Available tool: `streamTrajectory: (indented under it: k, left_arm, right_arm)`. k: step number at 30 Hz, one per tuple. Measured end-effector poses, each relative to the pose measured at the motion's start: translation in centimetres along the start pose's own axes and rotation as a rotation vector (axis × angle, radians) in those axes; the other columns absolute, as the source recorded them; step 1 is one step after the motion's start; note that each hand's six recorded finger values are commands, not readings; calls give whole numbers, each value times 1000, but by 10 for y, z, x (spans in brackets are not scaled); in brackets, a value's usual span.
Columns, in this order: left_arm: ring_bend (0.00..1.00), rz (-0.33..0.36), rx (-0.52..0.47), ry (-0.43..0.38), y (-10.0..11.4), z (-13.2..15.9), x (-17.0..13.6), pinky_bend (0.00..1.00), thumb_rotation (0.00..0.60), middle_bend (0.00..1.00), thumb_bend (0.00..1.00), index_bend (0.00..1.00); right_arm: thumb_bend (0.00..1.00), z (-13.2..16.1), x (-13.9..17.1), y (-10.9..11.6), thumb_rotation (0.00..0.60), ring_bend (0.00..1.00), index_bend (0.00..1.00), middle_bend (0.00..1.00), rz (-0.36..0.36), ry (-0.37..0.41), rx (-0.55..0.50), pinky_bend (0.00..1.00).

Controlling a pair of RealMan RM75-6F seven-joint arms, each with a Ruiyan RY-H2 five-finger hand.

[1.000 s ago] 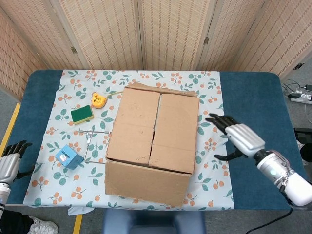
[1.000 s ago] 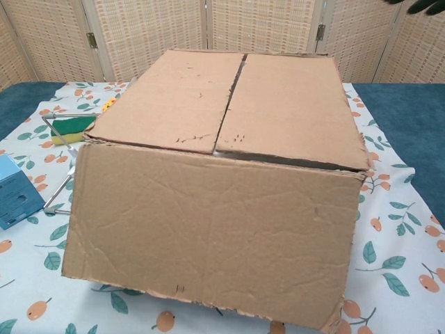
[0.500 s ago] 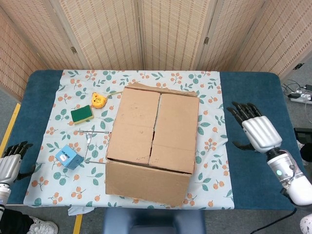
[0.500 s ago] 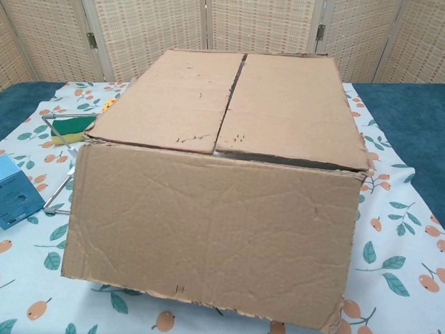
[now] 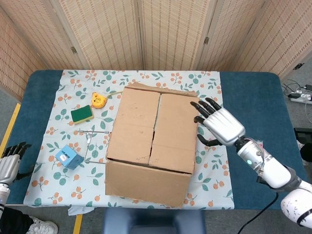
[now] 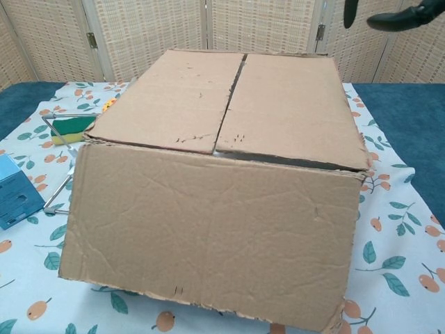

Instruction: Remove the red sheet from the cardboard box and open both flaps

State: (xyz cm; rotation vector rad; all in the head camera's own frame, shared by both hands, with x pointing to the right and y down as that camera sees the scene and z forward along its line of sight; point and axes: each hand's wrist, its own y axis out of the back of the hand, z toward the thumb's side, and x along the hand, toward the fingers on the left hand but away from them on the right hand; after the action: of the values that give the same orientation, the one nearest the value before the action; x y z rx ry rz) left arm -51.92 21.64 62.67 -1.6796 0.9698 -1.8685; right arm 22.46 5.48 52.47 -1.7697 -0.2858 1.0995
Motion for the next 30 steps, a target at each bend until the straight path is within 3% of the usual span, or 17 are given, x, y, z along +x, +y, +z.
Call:
streamTrajectory:
  k: [3,13,30]
  left_arm:
    - [94,-2,-2,1,0,-1,0,36,600,103,469,150]
    - [94,0,-30,-2,3,-3,-1,36,600,103,469,150]
    - [94,16,-76,-24,11,-5,-9,36,600,103,469,150]
  right_arm:
    - [614,16,-13,4,226,0,348,0,12,47,26,0]
    - [653,67,-54,-10,217,0,349,0,88,159,97,0]
    - [658,115,-114,-23,212,0,348,0,126,163,106,0]
